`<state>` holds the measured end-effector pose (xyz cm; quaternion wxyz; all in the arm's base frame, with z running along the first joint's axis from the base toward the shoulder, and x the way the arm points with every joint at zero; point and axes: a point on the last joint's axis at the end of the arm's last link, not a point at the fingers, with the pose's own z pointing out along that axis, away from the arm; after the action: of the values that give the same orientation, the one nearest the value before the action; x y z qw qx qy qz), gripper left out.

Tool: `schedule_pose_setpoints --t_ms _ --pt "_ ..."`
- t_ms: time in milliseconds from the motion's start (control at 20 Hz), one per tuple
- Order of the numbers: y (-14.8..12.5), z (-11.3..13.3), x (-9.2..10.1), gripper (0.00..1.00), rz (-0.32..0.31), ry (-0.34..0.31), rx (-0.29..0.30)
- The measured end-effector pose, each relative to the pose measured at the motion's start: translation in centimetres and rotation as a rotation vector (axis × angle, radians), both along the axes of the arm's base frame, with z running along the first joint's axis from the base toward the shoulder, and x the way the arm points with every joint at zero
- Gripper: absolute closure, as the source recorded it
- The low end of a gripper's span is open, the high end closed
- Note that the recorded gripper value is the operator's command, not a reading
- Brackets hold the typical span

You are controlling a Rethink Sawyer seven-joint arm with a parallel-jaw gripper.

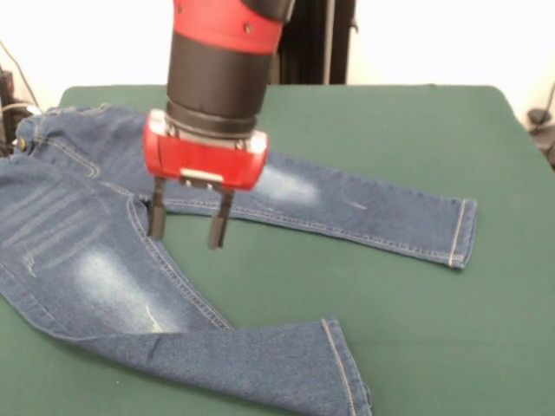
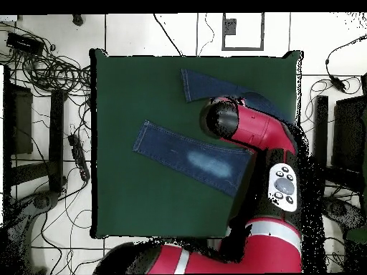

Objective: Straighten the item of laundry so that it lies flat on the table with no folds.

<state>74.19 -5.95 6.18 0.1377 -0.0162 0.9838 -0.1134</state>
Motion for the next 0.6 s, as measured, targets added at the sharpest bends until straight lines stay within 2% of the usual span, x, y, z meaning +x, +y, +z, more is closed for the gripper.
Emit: schedule_pose_setpoints --t_ms 250,600 --pt "-2.3 2.3 1.0 0.0 -0.024 -0.076 -0.012" --pt "-6.4 2.2 1.2 0.0 -0.066 -0.127 -0.018"
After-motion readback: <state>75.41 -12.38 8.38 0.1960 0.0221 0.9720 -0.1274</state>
